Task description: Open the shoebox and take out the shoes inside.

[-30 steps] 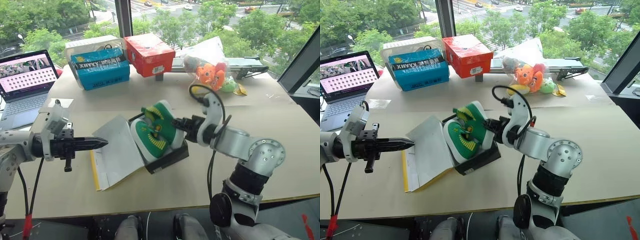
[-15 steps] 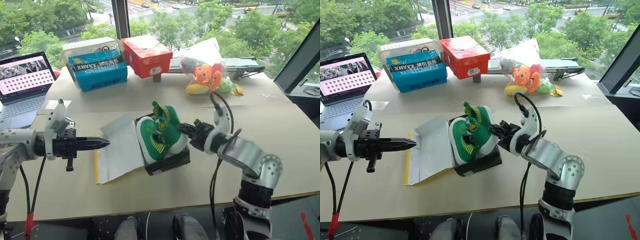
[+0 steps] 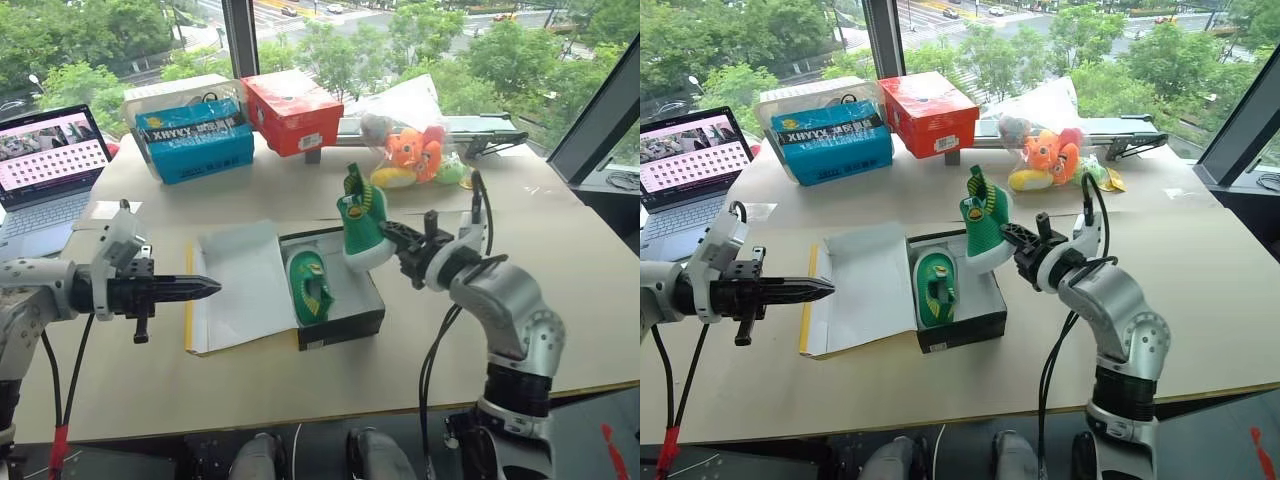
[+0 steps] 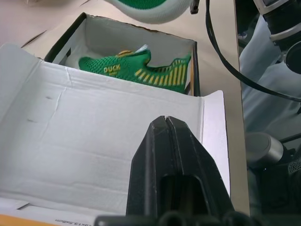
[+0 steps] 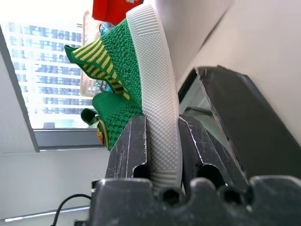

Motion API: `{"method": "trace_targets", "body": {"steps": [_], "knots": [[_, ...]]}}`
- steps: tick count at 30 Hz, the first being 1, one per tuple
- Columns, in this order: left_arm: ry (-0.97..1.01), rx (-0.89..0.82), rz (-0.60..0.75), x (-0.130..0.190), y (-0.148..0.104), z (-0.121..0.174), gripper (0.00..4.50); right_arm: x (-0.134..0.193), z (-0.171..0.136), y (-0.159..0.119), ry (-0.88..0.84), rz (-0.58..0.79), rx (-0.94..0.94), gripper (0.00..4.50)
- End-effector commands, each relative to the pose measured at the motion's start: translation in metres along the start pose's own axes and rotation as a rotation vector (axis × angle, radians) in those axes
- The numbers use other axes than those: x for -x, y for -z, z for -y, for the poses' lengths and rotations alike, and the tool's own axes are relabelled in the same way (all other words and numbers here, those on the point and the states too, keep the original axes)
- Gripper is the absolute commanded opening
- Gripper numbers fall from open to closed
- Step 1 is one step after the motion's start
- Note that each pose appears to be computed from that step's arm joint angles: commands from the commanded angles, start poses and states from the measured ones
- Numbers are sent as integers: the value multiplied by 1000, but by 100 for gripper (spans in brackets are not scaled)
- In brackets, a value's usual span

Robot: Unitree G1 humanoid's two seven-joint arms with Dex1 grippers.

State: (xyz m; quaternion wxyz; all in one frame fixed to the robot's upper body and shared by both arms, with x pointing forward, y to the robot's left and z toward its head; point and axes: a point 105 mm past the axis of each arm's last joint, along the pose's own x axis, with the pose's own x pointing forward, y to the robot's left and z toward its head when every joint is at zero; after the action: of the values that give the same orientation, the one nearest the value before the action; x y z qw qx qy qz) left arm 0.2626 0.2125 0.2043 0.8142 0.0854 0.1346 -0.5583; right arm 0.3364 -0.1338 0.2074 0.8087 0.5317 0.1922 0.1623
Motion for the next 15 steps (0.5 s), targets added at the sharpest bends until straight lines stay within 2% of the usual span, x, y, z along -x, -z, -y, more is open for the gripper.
{"method": "trace_targets", "body": {"steps": [1, 5, 12, 15], "knots": [[4, -46, 0, 1, -10, 3, 0, 7, -8, -25, -34, 62, 60, 48], [4, -48, 6, -1, -10, 2, 0, 5, 26, -52, 155, 78, 294, 48], [1, -58, 17, -3, -12, 0, 0, -2, 87, -63, 379, 14, 453, 48], [1, -61, 22, -3, -13, 0, 0, -2, 99, -69, 427, 0, 509, 48]]}}
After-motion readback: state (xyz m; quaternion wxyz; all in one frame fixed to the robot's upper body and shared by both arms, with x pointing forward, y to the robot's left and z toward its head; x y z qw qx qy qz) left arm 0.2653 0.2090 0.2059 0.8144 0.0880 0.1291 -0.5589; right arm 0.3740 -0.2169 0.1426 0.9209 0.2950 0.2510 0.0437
